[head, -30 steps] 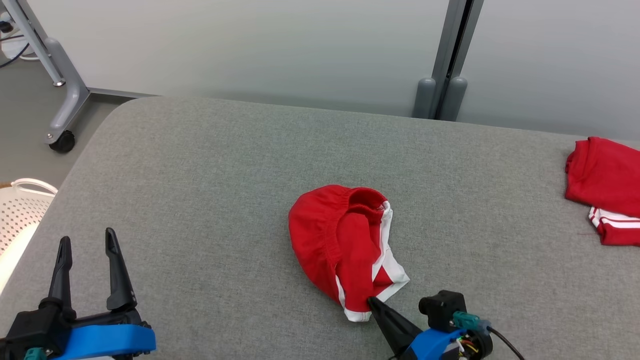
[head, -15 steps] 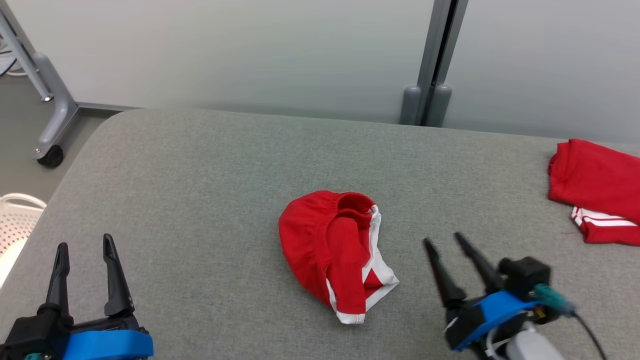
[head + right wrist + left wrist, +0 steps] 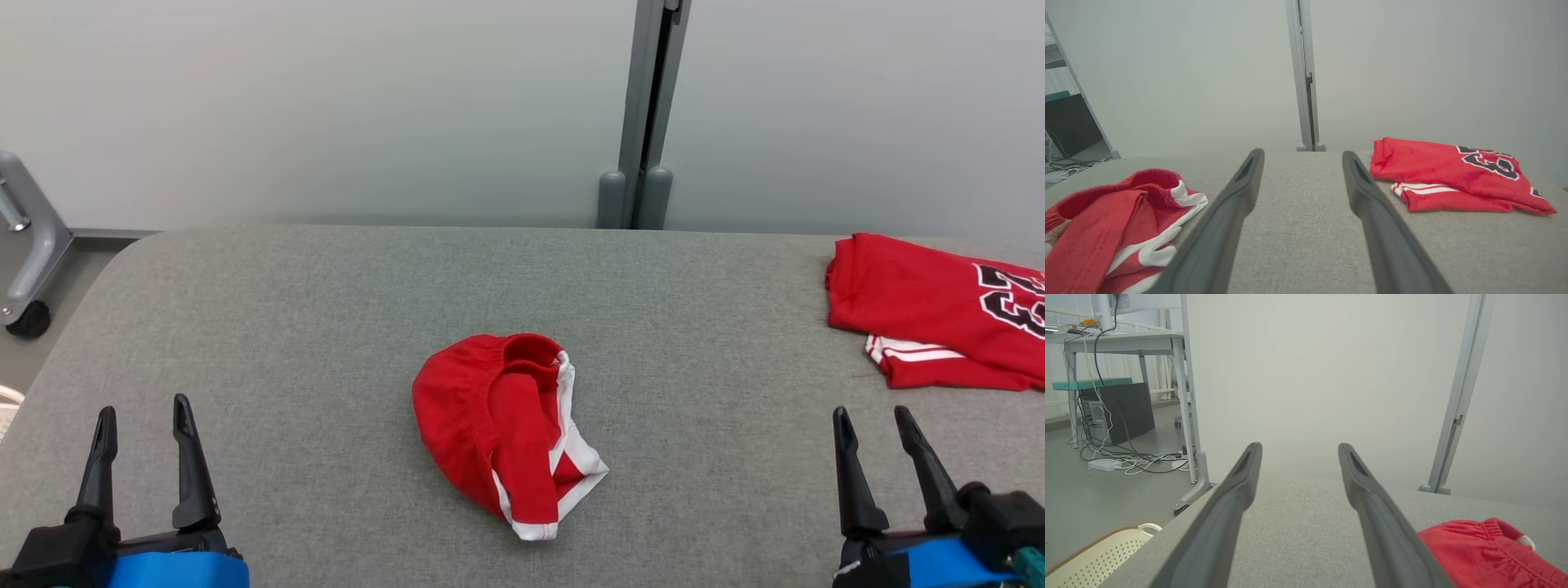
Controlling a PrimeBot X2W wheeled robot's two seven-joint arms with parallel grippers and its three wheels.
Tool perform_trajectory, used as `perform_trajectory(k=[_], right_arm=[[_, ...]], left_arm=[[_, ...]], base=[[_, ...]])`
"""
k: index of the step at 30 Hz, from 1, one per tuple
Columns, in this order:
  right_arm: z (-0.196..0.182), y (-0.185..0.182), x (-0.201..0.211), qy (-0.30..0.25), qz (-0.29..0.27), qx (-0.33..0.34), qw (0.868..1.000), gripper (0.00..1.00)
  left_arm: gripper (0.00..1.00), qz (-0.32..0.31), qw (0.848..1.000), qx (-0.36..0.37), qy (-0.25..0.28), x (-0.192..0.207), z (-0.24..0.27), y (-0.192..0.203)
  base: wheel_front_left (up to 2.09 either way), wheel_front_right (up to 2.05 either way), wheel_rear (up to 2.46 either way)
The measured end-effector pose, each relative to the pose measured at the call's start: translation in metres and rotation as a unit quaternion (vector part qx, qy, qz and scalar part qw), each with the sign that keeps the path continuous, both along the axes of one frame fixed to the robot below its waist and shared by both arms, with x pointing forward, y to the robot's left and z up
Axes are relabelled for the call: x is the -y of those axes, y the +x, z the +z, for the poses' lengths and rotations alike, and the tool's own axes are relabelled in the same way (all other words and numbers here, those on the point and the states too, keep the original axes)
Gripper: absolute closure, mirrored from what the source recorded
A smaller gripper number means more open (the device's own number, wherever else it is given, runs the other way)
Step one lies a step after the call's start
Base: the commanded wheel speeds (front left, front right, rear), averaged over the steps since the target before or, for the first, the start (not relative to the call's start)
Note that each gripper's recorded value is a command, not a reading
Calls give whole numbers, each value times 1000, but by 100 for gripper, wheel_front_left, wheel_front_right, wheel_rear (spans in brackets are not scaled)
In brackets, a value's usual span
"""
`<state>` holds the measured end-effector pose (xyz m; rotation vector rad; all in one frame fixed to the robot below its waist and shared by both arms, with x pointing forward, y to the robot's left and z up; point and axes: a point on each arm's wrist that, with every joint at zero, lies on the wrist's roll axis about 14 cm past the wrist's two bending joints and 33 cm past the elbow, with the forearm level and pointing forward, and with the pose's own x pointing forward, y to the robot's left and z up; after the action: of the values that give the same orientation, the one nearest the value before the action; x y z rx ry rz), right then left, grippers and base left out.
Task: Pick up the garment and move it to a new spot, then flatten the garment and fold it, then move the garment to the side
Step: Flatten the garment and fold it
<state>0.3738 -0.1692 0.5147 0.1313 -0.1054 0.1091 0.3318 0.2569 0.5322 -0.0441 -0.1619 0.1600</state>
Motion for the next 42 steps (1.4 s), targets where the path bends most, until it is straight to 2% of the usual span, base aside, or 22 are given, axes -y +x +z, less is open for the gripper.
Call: perform_trajectory(k=[11,32,38,42], right_arm=[[-12,-20,9,2,-18,-23,1000,0],[-25,-23,-5,4,2,-57,998,0],[-32,-23,-57,5,81,-76,994,0],[-36,-26,-118,8,172,-92,981,0]], left_arm=[[0,-27,1000,-17,1,11,-4,-1],[0,-32,999,-29,-7,13,-7,-6],[0,-30,999,-34,-9,13,-9,-6],[0,-28,999,-31,-11,13,-9,-4]], base=[[0,0,0],[0,0,0],[0,0,0],[0,0,0]])
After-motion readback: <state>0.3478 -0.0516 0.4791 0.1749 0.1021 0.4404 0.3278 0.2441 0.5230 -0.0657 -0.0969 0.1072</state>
